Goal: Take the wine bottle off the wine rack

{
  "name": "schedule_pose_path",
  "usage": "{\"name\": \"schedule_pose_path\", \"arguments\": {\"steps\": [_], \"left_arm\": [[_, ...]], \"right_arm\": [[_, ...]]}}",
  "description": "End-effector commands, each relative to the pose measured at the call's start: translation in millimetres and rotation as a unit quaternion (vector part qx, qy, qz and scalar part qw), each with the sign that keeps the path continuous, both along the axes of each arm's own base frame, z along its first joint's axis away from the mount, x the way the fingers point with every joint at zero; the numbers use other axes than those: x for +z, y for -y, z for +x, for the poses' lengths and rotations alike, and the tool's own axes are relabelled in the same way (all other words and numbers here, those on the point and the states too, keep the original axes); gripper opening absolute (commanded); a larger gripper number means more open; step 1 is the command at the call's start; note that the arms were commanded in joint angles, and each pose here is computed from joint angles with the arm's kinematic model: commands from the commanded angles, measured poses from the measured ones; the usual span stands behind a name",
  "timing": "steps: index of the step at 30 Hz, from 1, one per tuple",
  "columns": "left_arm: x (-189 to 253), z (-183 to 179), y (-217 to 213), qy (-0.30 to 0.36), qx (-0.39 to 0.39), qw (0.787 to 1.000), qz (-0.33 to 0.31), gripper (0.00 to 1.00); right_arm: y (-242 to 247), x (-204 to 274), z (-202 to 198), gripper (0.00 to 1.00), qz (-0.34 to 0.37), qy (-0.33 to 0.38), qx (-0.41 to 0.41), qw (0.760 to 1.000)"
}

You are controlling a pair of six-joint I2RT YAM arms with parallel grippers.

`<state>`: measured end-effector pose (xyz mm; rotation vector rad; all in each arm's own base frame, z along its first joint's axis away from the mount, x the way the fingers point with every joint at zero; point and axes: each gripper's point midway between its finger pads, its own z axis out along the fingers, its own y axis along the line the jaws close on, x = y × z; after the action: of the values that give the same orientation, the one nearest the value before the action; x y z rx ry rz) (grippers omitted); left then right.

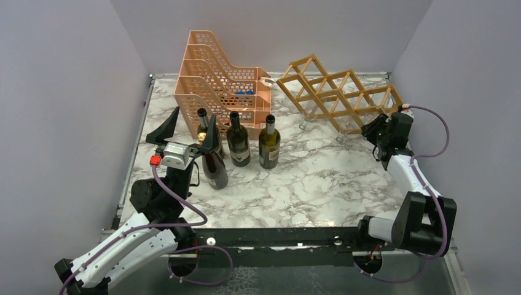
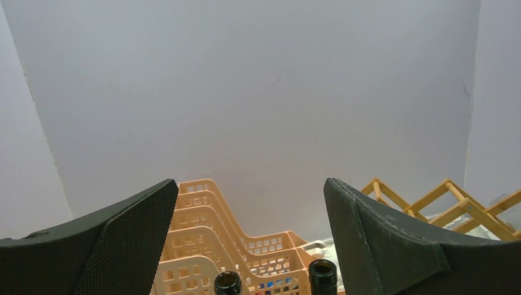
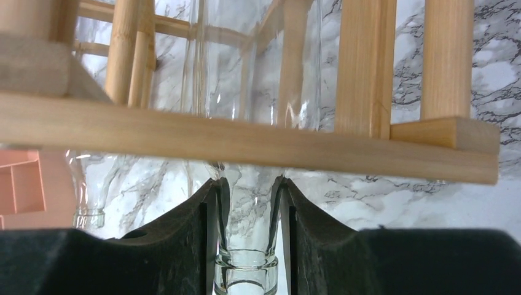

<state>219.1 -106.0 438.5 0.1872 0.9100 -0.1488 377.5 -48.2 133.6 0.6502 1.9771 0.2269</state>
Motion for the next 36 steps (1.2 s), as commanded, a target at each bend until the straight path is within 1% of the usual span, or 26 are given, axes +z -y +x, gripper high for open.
{"name": "schedule_pose_path", "arguments": {"steps": [1, 7, 12, 19, 25, 30, 33, 36], "left_arm": [[2.6, -3.7, 0.6, 0.012, -0.009, 1.000, -0.005, 0.95], [2.7, -3.9, 0.6, 0.012, -0.010, 1.000, -0.006, 0.95], [1.5, -2.9, 2.3, 0.011, -0.011, 1.000, -0.003, 0.95], [0.2, -1.7, 4.6, 0.008, -0.014, 1.000, -0.003, 0.95], [-2.0, -0.1, 7.8, 0.005, -0.019, 1.000, -0.001, 0.95], [-2.0, -0.3, 8.3, 0.005, -0.021, 1.000, -0.002, 0.95], [-3.4, 1.5, 9.7, 0.002, -0.020, 1.000, 0.000, 0.95], [-5.3, 3.0, 11.7, 0.000, -0.020, 1.000, 0.003, 0.95]], "right_arm": [[-8.8, 29.2, -3.8, 0.29, -0.003, 0.052, 0.026, 0.998], [-21.8, 20.8, -22.3, 0.26, 0.008, 0.050, 0.051, 0.997], [-26.0, 18.3, -40.3, 0.25, 0.024, 0.035, 0.042, 0.998], [-30.5, 27.0, -64.0, 0.25, 0.050, 0.013, 0.022, 0.998], [-47.0, 28.4, -89.3, 0.24, 0.082, -0.022, 0.042, 0.996], [-58.7, 43.2, -105.8, 0.24, 0.086, -0.006, 0.067, 0.994], [-60.2, 39.1, -117.6, 0.24, 0.097, -0.038, 0.058, 0.993], [-63.3, 37.6, -126.8, 0.24, 0.102, -0.053, 0.061, 0.992]]}}
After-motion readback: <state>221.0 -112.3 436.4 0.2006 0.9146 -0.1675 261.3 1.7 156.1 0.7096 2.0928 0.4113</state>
